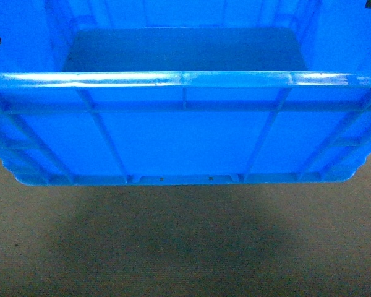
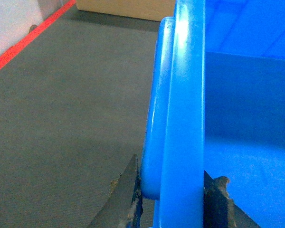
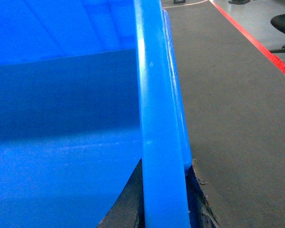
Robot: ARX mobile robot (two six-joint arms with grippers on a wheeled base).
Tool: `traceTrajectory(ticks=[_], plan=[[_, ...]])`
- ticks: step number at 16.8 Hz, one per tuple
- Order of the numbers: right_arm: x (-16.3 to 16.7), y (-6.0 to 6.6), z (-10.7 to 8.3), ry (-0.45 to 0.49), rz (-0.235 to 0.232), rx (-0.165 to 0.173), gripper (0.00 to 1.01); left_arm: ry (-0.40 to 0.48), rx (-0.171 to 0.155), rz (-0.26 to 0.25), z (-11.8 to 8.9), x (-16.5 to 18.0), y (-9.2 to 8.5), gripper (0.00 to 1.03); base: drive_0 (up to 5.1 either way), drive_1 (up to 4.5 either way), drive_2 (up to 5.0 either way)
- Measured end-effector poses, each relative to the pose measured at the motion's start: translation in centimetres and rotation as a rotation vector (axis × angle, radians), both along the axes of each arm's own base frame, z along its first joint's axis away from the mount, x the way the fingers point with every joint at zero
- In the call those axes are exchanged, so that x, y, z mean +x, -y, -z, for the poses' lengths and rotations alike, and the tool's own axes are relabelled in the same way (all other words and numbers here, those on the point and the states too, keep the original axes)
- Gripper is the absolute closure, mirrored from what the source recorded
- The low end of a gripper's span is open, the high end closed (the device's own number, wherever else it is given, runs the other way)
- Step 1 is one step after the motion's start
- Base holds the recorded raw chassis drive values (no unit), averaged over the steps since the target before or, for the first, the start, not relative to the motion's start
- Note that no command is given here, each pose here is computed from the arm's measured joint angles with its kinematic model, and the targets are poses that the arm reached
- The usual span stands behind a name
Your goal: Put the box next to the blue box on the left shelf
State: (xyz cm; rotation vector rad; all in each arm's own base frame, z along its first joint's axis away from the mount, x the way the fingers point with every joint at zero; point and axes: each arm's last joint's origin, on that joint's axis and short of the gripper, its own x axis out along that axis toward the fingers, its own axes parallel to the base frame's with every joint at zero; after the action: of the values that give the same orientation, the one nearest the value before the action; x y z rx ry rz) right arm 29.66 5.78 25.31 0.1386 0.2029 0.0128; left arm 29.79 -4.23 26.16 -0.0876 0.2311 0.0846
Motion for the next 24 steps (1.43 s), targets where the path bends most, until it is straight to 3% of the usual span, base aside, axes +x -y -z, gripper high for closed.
traceTrajectory(ticks=[24], plan=[[0.0, 0.0, 0.01, 0.0, 0.0, 0.0, 0.86, 0.0, 0.001, 0.001, 0.0, 0.0, 0.01, 0.84, -1.5, -1.46, -1.5]])
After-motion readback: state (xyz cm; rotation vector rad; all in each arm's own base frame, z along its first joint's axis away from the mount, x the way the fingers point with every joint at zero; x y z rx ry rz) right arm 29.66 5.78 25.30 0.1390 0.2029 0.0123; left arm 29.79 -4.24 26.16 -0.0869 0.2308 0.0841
